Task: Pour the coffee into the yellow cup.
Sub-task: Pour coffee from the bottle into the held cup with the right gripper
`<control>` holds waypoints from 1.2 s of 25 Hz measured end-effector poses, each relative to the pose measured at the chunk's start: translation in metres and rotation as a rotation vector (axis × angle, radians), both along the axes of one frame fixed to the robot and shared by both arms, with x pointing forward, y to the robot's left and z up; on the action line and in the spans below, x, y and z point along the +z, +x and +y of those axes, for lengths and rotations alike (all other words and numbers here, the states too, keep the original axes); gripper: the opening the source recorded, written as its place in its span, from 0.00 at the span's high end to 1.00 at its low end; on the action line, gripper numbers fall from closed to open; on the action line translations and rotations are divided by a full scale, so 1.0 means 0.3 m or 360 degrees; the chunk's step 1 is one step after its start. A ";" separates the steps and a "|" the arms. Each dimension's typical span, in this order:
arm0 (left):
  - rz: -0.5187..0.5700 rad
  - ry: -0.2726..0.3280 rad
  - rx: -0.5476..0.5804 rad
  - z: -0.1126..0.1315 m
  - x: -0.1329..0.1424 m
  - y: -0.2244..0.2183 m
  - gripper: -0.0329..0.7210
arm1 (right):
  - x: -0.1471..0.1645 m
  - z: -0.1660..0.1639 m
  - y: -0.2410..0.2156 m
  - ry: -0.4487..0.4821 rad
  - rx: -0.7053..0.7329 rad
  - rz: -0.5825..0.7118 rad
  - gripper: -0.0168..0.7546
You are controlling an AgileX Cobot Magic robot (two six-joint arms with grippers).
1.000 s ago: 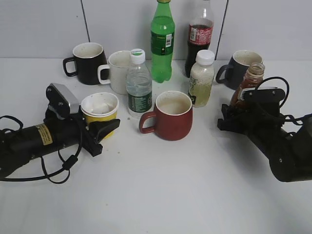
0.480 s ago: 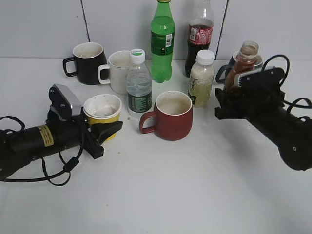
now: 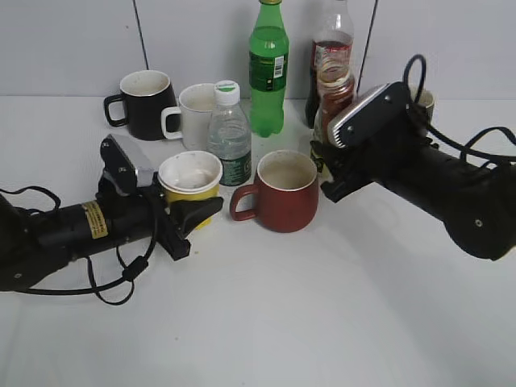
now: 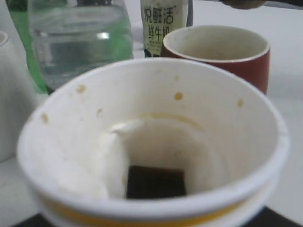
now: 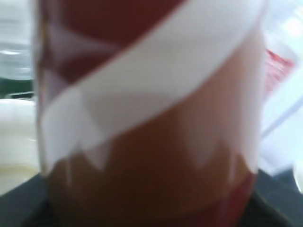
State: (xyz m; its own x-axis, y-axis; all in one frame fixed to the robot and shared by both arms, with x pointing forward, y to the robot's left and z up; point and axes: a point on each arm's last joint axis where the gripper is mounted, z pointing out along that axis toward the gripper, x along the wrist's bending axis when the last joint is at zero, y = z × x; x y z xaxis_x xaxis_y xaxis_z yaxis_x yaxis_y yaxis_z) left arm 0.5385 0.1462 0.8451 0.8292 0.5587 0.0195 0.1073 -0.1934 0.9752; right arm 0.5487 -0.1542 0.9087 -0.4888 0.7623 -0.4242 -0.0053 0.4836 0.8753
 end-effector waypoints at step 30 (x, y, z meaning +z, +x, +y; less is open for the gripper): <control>-0.0038 0.0029 -0.0201 -0.170 0.129 -0.047 0.52 | 0.055 0.098 0.060 -0.1038 0.0411 -0.0502 0.33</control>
State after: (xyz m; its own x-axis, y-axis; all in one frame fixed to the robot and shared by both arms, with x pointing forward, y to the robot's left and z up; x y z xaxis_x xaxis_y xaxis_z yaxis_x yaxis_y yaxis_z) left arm 0.5244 0.0952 0.8839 0.8920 0.4493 0.0497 0.0575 -0.2219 0.9734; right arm 0.5666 -0.1247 0.9252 -0.3985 0.1884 -0.8976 -0.3903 0.8508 0.3518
